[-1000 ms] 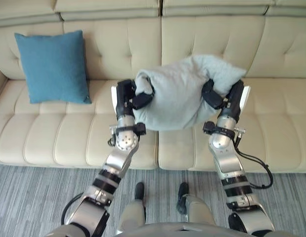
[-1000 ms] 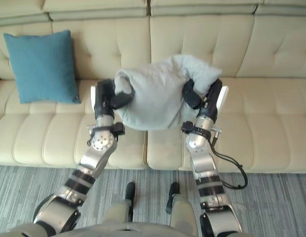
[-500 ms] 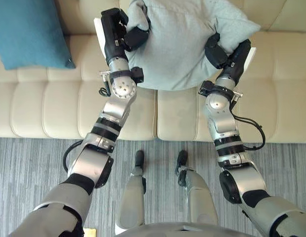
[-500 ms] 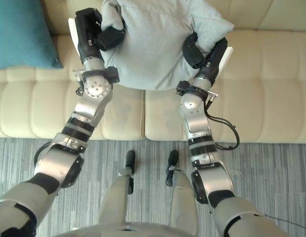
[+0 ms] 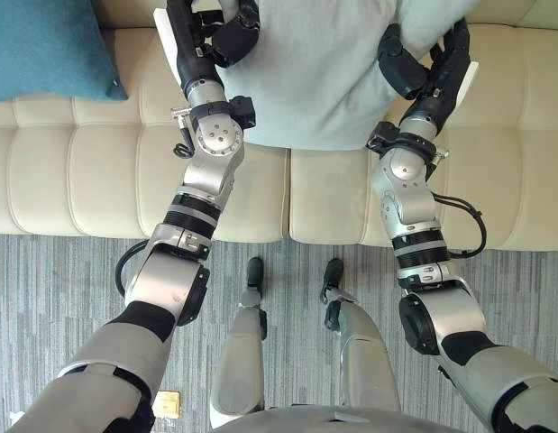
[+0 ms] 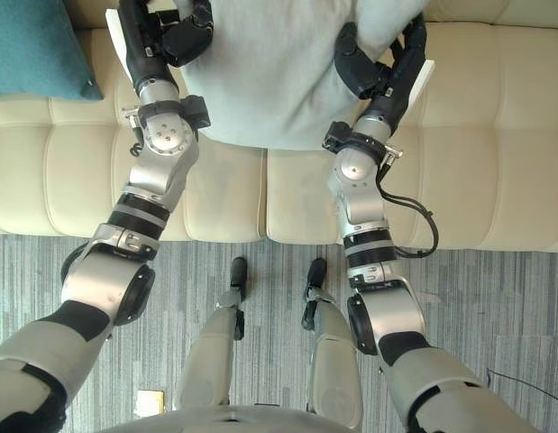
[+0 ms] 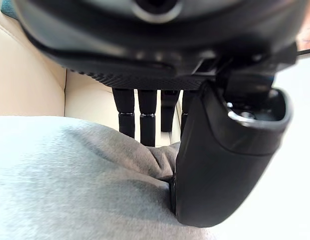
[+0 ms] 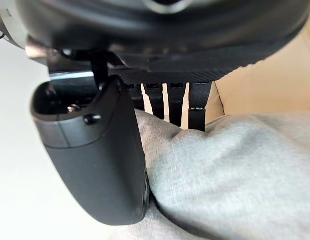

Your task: Pick up cushions and gather them together orderly.

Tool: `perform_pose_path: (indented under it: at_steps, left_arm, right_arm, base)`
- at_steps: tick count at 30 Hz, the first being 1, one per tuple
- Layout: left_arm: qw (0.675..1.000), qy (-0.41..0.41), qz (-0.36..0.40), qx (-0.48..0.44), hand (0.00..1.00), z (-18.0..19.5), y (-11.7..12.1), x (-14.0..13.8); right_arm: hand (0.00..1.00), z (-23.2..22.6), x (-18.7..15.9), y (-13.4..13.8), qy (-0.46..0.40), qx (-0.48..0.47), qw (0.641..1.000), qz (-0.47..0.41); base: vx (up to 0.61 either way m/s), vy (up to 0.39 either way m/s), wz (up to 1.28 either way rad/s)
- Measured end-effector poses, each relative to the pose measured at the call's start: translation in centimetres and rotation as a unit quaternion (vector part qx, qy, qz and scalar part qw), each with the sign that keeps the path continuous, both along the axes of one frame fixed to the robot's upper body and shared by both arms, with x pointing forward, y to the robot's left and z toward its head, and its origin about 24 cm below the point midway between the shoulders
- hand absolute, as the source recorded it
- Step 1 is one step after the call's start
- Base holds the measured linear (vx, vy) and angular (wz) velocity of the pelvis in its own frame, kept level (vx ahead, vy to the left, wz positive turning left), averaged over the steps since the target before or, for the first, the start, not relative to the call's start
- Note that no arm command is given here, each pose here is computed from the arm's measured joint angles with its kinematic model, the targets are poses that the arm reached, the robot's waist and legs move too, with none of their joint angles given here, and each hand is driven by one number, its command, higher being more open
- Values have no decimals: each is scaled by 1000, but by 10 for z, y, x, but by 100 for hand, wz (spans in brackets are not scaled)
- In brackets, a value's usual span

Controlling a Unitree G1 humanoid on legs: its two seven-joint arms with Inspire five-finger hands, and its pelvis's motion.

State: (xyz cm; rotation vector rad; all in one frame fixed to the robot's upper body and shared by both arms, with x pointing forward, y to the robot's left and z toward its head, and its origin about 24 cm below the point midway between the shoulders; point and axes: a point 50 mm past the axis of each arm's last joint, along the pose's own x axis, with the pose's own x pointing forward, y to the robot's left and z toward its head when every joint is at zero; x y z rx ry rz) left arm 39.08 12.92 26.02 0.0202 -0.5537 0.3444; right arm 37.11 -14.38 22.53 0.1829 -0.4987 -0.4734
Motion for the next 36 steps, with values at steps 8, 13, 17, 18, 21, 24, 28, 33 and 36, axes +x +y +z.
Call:
perform_pose_path:
  at_steps: [8, 13, 17, 18, 21, 24, 28, 33, 36]
  left_arm:
    - [1000, -21, 3, 9, 100, 25, 26, 1]
    - [999, -33, 20, -28, 100, 35, 57, -2]
    - [997, -49, 8, -56, 100, 43, 72, -5]
    - [997, -51, 6, -61, 100, 43, 73, -6]
    - [997, -55, 1, -51, 100, 46, 77, -7]
    - [998, -44, 1, -40, 100, 38, 84, -7]
    - [1000, 9, -3, -21, 100, -22, 96, -18]
    - [977, 189, -26, -93, 100, -177, 80, -65]
    - [944, 301, -42, -126, 100, -248, 65, -106]
  right_arm:
    - [100, 28, 6, -27, -28, -9, 1000, 6]
    - [100, 39, 5, -69, -32, 8, 999, -22]
    - [100, 42, 4, -89, -33, 20, 999, -10]
    - [100, 41, 5, -89, -31, 23, 999, 0]
    - [100, 39, 7, -86, -27, 16, 999, 26]
    - [100, 31, 9, -83, -14, 7, 999, 41]
    - [100, -19, -4, -90, 34, -18, 998, 56]
    - [100, -152, -64, -99, 188, 25, 981, 50]
    - [100, -207, -102, -93, 268, 56, 961, 46]
  base:
    - [-7, -35, 0]
    - [10, -58, -1]
    - [5, -61, 0]
    - [1, -65, 0]
    - [-4, -86, 0]
    - [6, -62, -1]
    - [29, -71, -3]
    - [90, -15, 0]
    - [59, -8, -9]
